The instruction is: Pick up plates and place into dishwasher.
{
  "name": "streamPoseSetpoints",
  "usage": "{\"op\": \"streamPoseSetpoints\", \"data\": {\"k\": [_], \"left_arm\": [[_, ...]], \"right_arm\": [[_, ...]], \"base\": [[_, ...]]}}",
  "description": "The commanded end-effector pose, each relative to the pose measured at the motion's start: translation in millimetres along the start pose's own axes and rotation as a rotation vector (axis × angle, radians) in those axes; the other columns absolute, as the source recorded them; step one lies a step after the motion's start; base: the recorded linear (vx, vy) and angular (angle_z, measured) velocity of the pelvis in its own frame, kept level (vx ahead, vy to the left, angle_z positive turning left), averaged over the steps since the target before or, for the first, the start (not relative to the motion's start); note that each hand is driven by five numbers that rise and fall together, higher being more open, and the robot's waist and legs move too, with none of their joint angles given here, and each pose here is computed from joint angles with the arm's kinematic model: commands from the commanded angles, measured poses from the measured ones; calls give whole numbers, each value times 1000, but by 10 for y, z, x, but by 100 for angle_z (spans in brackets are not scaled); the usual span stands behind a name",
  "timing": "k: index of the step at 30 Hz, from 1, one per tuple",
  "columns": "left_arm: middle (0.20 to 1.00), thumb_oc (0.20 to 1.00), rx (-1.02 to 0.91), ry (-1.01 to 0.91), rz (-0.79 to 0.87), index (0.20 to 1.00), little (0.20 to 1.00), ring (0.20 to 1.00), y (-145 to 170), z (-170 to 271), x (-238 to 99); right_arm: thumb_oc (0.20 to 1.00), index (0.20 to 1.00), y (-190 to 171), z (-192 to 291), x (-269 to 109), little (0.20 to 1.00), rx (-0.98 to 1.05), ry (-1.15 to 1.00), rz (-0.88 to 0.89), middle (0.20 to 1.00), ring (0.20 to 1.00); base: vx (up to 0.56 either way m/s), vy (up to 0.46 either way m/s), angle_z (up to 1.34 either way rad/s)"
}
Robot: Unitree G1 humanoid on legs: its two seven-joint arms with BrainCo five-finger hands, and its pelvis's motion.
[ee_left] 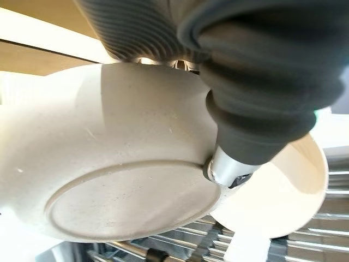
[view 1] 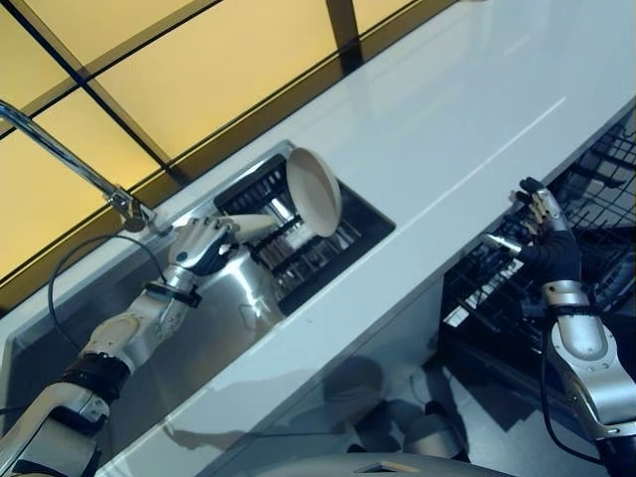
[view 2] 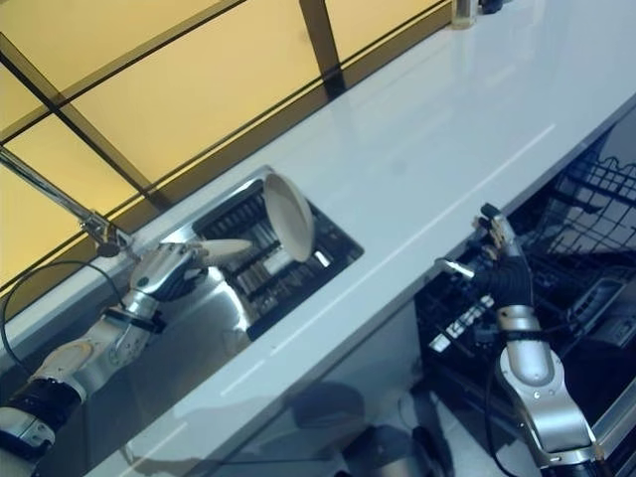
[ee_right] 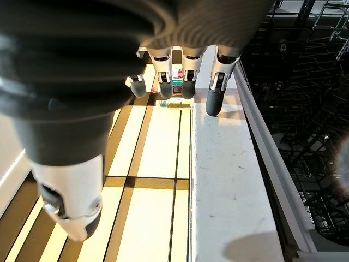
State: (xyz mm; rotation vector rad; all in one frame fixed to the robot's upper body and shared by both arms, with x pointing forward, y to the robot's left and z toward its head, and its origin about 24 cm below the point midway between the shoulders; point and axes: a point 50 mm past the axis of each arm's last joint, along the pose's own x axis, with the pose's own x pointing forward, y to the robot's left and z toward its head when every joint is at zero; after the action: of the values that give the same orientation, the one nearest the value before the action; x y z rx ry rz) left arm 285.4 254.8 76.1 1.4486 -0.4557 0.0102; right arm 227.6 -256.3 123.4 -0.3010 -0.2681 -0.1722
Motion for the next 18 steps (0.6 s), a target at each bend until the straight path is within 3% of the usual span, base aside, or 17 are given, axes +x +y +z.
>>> {"op": "streamPoseSetpoints", "data": {"k": [1, 10, 18], "left_arm": [[200, 200, 44, 106, 237, 200, 200, 200, 456, -275, 148], [200, 200, -177, 183, 435, 200, 200, 200, 661, -305, 47], [200, 200, -412, 19, 330, 200, 200, 200, 636, 99, 59]], "right_arm": [[1000, 1000, 122, 67, 22, 1000, 51, -53, 7, 1000, 1000], [1000, 1000, 246, 49, 19, 1000, 98, -51, -27, 1000, 1000], [1000, 1000, 338, 83, 18, 1000, 158, -62, -62, 1000, 1000]], "base": [[-46, -28, 3], [-82, -65, 2], [-90, -76, 7]]}}
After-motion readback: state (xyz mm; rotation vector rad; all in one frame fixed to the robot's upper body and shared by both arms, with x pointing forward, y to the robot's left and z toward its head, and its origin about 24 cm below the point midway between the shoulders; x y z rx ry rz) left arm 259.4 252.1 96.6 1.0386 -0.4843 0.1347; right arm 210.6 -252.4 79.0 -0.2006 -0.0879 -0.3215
